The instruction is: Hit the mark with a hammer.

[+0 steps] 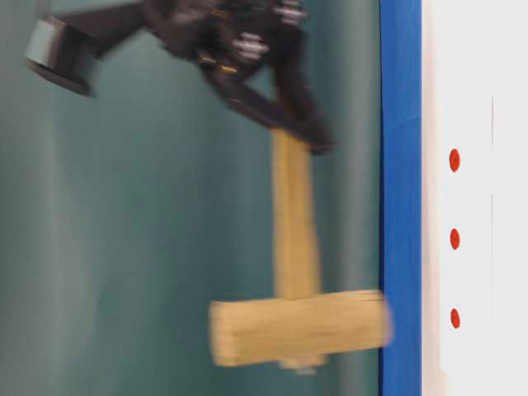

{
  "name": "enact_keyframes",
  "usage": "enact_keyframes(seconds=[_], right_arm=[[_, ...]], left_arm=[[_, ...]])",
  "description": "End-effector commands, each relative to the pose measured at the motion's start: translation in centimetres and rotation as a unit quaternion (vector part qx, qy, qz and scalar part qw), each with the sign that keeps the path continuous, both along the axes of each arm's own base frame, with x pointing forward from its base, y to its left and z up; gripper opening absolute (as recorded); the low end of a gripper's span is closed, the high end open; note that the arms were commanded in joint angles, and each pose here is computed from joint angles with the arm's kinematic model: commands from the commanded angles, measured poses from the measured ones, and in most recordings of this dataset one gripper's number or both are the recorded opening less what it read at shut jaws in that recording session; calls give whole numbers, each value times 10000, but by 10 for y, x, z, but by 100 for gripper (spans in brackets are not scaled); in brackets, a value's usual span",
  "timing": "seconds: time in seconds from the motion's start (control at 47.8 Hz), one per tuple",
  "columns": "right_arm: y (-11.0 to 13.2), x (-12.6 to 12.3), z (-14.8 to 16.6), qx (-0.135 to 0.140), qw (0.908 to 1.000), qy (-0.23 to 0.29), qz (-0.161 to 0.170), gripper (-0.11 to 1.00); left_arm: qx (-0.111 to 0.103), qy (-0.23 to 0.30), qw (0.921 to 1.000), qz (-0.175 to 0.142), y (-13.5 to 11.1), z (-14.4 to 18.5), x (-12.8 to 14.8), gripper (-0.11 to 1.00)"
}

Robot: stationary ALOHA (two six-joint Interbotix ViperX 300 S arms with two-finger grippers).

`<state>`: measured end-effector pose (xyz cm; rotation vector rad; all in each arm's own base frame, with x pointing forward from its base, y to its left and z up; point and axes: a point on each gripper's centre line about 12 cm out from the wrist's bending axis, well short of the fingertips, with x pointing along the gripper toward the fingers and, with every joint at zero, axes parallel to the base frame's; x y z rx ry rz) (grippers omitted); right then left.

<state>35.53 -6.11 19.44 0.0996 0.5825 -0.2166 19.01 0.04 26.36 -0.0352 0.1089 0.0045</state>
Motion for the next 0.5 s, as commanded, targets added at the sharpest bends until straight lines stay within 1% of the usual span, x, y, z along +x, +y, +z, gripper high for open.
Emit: enact_keyframes(seconds=[0.0,0.063,0.146,0.335,0.481], right_arm=[[-3,9,-15,120,9997,165,-101,2],[-2,11,-35,251,9987,426,-148,2],[-3,10,-44,293,9979,535,-216,2],[-6,10,-38,210,9984,438,-285,2],[-5,12,-23,150,9993,247,-224,2]], left_arm=[[15,-38,10000,-10,0,3,2,85],[8,-38,10000,-9,0,3,2,85],[8,-8,10000,-9,0,1,2,85],[8,-8,10000,-9,0,1,1,85],[8,-8,10000,-8,0,1,2,85]])
